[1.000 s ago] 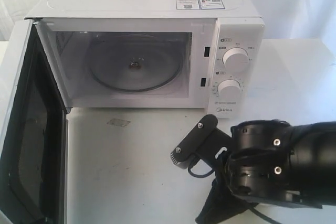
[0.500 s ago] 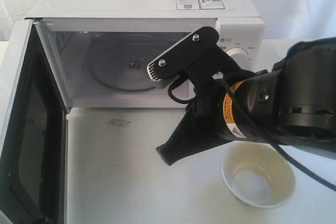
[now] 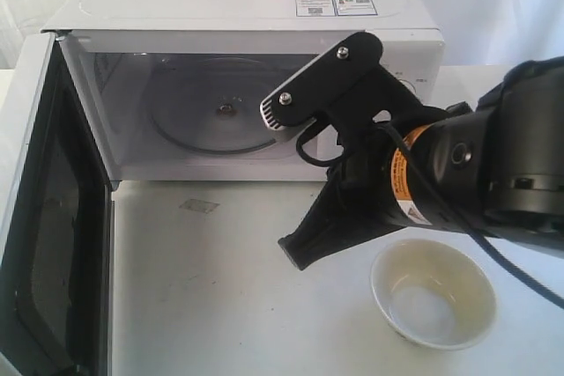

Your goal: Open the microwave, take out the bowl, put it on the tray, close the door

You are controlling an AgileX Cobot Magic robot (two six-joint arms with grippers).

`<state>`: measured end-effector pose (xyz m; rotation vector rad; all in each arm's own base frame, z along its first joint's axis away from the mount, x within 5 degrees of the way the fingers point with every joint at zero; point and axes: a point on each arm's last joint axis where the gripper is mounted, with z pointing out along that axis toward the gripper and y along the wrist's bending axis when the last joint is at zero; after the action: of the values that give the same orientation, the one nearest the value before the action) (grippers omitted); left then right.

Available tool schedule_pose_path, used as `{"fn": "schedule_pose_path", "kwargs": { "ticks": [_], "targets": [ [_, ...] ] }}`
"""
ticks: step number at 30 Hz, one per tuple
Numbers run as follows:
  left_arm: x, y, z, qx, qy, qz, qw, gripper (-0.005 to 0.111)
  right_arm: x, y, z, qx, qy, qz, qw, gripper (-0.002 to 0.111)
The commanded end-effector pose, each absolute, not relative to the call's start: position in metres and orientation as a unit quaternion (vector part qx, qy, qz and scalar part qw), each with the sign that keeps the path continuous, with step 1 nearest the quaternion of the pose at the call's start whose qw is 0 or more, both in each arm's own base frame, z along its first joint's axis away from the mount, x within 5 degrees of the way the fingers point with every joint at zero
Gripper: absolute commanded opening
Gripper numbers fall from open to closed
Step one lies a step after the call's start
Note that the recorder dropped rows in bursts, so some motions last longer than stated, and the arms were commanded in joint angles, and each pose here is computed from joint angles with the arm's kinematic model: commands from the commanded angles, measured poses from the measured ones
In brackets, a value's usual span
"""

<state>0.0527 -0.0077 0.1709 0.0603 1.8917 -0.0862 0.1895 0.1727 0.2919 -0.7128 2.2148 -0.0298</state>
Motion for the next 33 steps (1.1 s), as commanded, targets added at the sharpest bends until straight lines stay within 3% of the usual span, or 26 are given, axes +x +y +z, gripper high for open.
{"fn": "schedule_pose_path", "kwargs": {
  "ticks": [1, 10, 13, 20, 25, 28, 33],
  "targets": [
    [0.057, -0.005, 0.186, 0.013, 0.753, -0.030, 0.657, 0.000, 0.190, 0.176, 0.297, -0.292, 0.861, 0.003, 0.416, 0.000],
    [0.047, 0.007, 0.241, -0.036, 0.515, 0.005, 0.856, 0.000, 0.191, 0.180, 0.302, -0.320, 0.837, 0.007, 0.443, 0.000],
    [0.043, 0.009, 0.254, -0.056, 0.489, -0.007, 0.870, 0.000, 0.192, 0.180, 0.302, -0.347, 0.825, -0.010, 0.446, 0.000],
    [0.032, -0.006, 0.306, 0.045, 0.635, -0.007, 0.771, 0.000, 0.194, 0.180, 0.305, -0.374, 0.804, -0.032, 0.462, 0.000],
    [0.034, -0.016, 0.303, 0.107, 0.777, -0.034, 0.620, 0.000, 0.194, 0.181, 0.305, -0.376, 0.801, -0.029, 0.464, 0.000],
    [0.035, -0.017, 0.297, 0.115, 0.803, -0.043, 0.584, 0.000, 0.194, 0.181, 0.305, -0.376, 0.802, -0.030, 0.464, 0.000],
    [0.035, -0.017, 0.298, 0.113, 0.800, -0.044, 0.587, 0.000, 0.194, 0.180, 0.305, -0.375, 0.803, -0.033, 0.462, 0.000]
  ]
}}
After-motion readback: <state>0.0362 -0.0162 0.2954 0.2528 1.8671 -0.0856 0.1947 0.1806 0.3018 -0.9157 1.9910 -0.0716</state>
